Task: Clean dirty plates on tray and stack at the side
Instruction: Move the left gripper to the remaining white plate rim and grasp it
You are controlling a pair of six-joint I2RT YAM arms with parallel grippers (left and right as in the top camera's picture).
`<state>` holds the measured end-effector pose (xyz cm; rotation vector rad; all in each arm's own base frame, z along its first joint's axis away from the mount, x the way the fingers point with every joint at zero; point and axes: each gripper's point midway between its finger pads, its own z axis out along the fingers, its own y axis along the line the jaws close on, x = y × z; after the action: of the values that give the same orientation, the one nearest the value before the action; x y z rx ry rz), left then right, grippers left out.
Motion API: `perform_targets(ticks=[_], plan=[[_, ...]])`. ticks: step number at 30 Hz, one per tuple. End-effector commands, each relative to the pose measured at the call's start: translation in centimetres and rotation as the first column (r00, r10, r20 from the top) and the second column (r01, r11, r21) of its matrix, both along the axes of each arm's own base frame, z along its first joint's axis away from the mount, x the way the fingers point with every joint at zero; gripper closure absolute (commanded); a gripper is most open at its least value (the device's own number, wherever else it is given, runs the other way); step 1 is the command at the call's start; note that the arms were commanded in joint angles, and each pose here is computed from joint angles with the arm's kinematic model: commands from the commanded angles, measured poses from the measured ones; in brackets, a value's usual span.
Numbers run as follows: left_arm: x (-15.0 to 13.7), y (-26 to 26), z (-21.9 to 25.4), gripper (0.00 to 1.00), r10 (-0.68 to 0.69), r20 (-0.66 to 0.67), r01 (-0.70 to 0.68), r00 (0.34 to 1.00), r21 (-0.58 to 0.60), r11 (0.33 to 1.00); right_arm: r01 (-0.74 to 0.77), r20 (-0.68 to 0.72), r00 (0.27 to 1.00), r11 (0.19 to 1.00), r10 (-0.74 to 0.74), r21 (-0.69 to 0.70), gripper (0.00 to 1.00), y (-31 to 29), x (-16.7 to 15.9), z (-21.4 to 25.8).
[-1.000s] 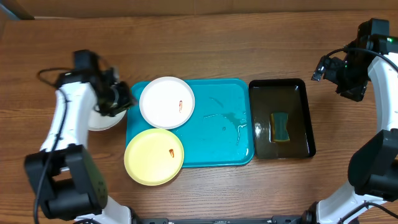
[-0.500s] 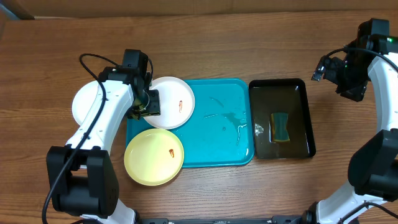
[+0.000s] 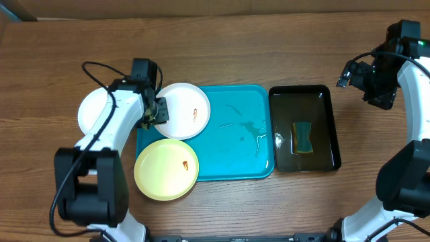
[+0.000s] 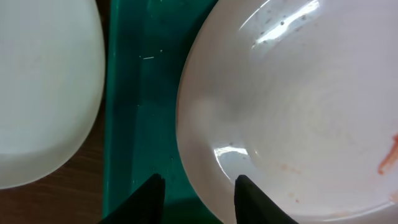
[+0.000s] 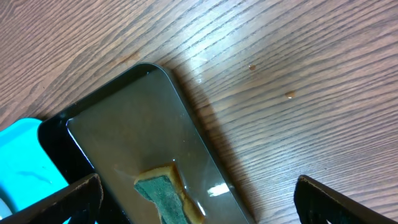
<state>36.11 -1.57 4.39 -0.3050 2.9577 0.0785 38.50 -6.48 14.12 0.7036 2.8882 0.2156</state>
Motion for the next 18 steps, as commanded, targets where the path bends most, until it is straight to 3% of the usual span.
perform_targets(ticks=[1,6,11,18], plan=[[-0.2,0.5,-2.2,0.61,0.019,-0.041,-0.018,0.999,0.021,1.0,0.007,0.026,1.0,1.0,-0.007,-0.014,0.0,-0.3,0.2,0.9],[0.5,-0.9,-2.3,0.74,0.005,-0.026,-0.006,1.0,-0.054,0.999,0.007,0.026,1.0,1.0,-0.007,-0.014,0.0,-0.3,0.2,0.9],[0.8,-5.3,-1.4,0.88,-0.067,-0.009,0.061,0.998,-0.293,0.954,0.007,0.026,1.0,1.0,-0.007,-0.014,0.0,-0.3,0.2,0.9],[0.0,-9.3,-1.0,0.88,-0.151,-0.011,0.136,0.988,-0.377,0.916,0.007,0.026,1.0,1.0,-0.007,-0.014,0.0,-0.3,0.2,0.9]])
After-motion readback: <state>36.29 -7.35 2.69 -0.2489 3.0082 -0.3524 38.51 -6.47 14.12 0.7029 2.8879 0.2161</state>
